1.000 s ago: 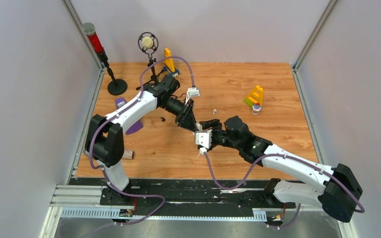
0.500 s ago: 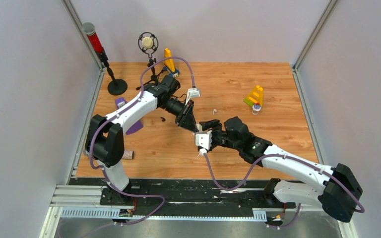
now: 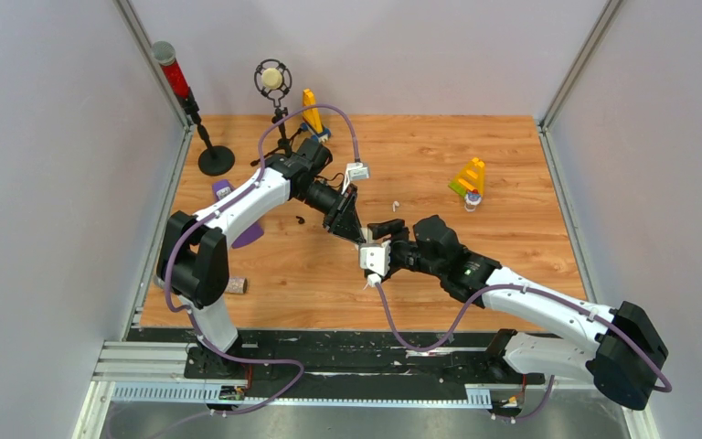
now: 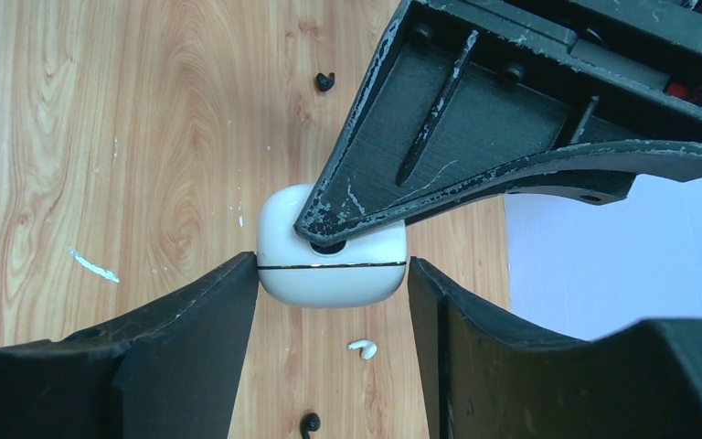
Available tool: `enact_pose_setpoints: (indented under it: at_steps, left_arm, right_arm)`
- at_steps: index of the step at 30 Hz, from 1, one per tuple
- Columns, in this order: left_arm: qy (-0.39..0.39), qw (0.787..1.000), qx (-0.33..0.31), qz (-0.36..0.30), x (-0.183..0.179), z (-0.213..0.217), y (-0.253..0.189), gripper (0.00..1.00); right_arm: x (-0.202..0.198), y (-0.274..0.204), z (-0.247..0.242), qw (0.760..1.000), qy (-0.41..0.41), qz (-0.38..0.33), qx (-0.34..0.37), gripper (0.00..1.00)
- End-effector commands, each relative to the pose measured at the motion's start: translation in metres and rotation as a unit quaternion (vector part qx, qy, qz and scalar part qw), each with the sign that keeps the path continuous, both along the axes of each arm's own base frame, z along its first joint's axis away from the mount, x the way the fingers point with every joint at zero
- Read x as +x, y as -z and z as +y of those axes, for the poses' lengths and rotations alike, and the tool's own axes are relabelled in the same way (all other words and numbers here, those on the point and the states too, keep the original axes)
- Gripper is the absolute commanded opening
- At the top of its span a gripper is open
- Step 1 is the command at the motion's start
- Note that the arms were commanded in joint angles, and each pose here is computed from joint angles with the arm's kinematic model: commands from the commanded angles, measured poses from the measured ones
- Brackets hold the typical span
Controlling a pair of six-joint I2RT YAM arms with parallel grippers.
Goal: Insert the wireless bluetooth earbuds into the charging case
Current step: Pick up the charging case at the center of the board.
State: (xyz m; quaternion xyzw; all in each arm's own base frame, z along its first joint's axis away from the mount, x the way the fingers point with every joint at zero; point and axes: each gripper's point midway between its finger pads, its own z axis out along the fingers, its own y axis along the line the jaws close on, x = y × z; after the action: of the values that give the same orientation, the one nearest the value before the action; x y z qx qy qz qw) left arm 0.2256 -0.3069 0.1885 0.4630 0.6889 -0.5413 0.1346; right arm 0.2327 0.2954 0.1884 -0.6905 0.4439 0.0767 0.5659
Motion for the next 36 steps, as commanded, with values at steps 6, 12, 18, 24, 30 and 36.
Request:
enact_pose_setpoints:
  at_steps: [6, 12, 18, 24, 30, 36]
  left_arm:
    - [-0.001, 0.999, -0.026, -0.047, 0.0057, -0.0057, -0.0247, 0.22]
    - [-0.003, 0.998, -0.025, -0.048, 0.0064, -0.0056, -0.0256, 0.22]
    - [-0.004, 0.998, -0.026, -0.05, 0.0063, -0.0054, -0.027, 0.22]
    - [-0.005, 0.998, -0.024, -0.054, 0.0068, -0.0051, -0.0272, 0.21]
    - [-0.009, 0.998, -0.023, -0.062, 0.0079, -0.0046, -0.0287, 0.2]
    - [-0.012, 0.997, -0.021, -0.068, 0.0088, -0.0037, -0.0295, 0.19]
  right_arm:
    - [0.0023, -0.0184, 0.0051, 0.999, 0.004, -0.011, 0.031, 0.64]
    - [0.0029, -0.0192, 0.0054, 0.999, 0.006, -0.01, 0.033, 0.65]
    - [0.0038, -0.0192, 0.0053, 0.999, 0.008, -0.011, 0.033, 0.65]
    - [0.0032, -0.0224, 0.0059, 0.999, 0.009, -0.004, 0.04, 0.67]
    - [0.0029, -0.0229, 0.0063, 0.999, 0.009, 0.0, 0.041, 0.67]
    - [0.0044, -0.0252, 0.0049, 0.999, 0.015, 0.0, 0.044, 0.72]
